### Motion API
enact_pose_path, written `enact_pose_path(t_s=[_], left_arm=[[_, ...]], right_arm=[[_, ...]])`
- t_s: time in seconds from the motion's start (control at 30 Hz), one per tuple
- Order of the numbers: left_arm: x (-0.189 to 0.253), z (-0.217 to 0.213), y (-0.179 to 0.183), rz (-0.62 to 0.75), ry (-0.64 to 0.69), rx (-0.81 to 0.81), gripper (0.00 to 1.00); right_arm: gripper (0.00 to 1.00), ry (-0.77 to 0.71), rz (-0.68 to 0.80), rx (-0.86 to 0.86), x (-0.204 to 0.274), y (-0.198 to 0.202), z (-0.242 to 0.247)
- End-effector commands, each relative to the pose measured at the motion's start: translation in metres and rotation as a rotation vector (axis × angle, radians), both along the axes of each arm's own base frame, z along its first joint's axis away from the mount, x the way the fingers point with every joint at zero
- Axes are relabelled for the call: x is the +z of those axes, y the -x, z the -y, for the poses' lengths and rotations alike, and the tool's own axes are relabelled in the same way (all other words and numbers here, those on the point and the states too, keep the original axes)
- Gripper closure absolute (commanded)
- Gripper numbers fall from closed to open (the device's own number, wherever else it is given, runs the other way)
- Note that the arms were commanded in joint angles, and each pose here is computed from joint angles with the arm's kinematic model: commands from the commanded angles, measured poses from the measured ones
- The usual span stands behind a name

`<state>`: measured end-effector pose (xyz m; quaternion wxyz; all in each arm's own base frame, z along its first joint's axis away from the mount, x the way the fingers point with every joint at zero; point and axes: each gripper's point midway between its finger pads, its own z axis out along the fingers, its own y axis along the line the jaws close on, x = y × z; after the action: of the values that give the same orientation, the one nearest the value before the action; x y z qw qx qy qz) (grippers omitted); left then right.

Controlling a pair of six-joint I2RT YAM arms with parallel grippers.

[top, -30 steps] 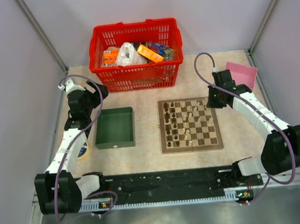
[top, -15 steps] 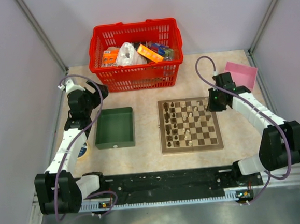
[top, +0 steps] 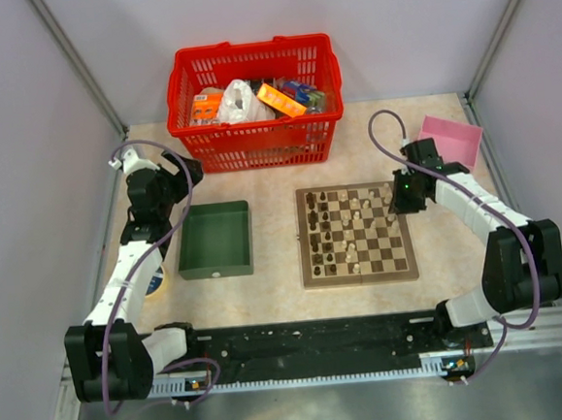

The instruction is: Set up the chess pieces on the board

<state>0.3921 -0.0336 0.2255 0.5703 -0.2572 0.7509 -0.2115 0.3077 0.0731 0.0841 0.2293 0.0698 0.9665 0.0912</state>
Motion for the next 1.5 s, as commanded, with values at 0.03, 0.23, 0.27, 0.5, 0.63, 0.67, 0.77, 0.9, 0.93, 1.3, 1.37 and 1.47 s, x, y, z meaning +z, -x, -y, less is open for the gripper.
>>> enact_pose_path(t_s=[0.03,0.23,0.27,0.5,0.63,0.67,0.77,0.9,0.93,1.3,1.37,1.47], left_arm=[[0.009,-0.001,-0.003,0.041,0.002,0.001,0.01],[0.007,-0.001,-0.003,0.036,0.001,0.0,0.01],[0.007,-0.001,-0.003,0.034,0.002,-0.001,0.01],[0.007,-0.001,-0.003,0.036,0.001,-0.003,0.01],[0.008,-0.001,-0.003,0.037,0.003,-0.002,0.01],[0.008,-0.001,-0.003,0.037,0.005,-0.004,0.01],[0.008,0.0,-0.003,0.039,0.005,-0.005,0.01],[0.008,0.0,-0.002,0.037,0.006,-0.003,0.01],[0.008,0.0,-0.002,0.039,0.005,-0.005,0.01],[0.009,0.002,-0.003,0.046,0.015,-0.014,0.01],[0.01,0.002,-0.003,0.049,0.017,-0.015,0.01],[0.011,0.002,-0.003,0.052,0.016,-0.017,0.01]], right_arm=[[0.87,-0.003,0.011,0.007,-0.001,-0.003,0.003],[0.86,-0.007,-0.004,0.015,-0.005,-0.003,0.002],[0.86,-0.007,-0.005,0.015,-0.005,-0.003,0.002],[0.8,-0.001,0.005,0.016,-0.003,-0.004,0.003],[0.66,0.0,0.018,0.02,0.001,-0.005,0.003],[0.62,0.0,0.022,0.022,0.002,-0.005,0.003],[0.57,0.003,0.042,0.019,0.008,-0.009,0.003],[0.52,0.021,0.085,0.01,0.024,-0.015,0.007],[0.52,0.029,0.106,0.002,0.031,-0.018,0.009],[0.42,0.097,0.279,0.126,0.096,-0.016,-0.026],[0.43,0.077,0.263,0.151,0.091,-0.013,-0.037],[0.45,0.092,0.217,0.192,0.073,-0.006,-0.051]])
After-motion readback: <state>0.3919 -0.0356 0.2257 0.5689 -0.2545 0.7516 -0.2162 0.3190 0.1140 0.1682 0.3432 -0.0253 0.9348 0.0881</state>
